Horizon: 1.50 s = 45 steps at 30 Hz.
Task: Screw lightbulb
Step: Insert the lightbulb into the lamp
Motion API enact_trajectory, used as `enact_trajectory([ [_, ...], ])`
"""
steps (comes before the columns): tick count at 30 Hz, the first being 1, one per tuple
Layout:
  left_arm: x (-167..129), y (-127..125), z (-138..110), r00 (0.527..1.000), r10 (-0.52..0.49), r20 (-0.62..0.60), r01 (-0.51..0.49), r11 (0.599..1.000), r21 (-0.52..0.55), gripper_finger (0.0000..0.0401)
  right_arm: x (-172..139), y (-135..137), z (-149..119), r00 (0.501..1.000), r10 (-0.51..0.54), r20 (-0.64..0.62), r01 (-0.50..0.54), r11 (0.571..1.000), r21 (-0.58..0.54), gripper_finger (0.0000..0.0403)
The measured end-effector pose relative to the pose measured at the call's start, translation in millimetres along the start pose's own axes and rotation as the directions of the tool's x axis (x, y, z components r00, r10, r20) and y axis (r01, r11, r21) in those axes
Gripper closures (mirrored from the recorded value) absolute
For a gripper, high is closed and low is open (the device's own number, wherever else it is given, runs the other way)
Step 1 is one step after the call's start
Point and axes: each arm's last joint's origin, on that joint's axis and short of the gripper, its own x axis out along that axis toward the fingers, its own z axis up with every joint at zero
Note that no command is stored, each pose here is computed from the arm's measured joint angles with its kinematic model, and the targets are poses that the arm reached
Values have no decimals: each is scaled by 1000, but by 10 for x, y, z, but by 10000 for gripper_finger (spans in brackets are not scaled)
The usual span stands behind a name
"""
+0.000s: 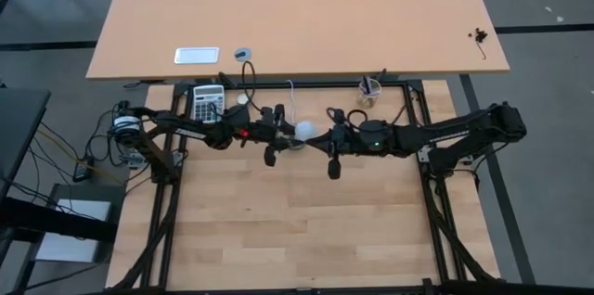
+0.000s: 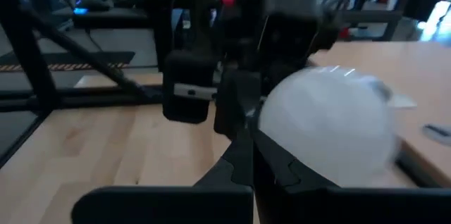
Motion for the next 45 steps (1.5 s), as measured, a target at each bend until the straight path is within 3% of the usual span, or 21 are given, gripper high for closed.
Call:
enact_trajectory([
  [6,-43,71,24,1000,-19,16,19,1000,-13,270,-116,-29,32,994,-100,-39,100,995,-15,398],
  [13,-48,78,34,1000,-20,24,20,1000,-7,270,-58,-83,-9,991,-123,-49,122,992,-11,398],
  [38,-46,88,-7,1000,-10,-22,9,1000,-5,272,88,-338,-23,999,-34,12,34,999,13,398],
  [45,-116,236,-74,995,55,-84,-55,998,4,272,81,-318,40,998,-47,51,49,998,-26,398],
])
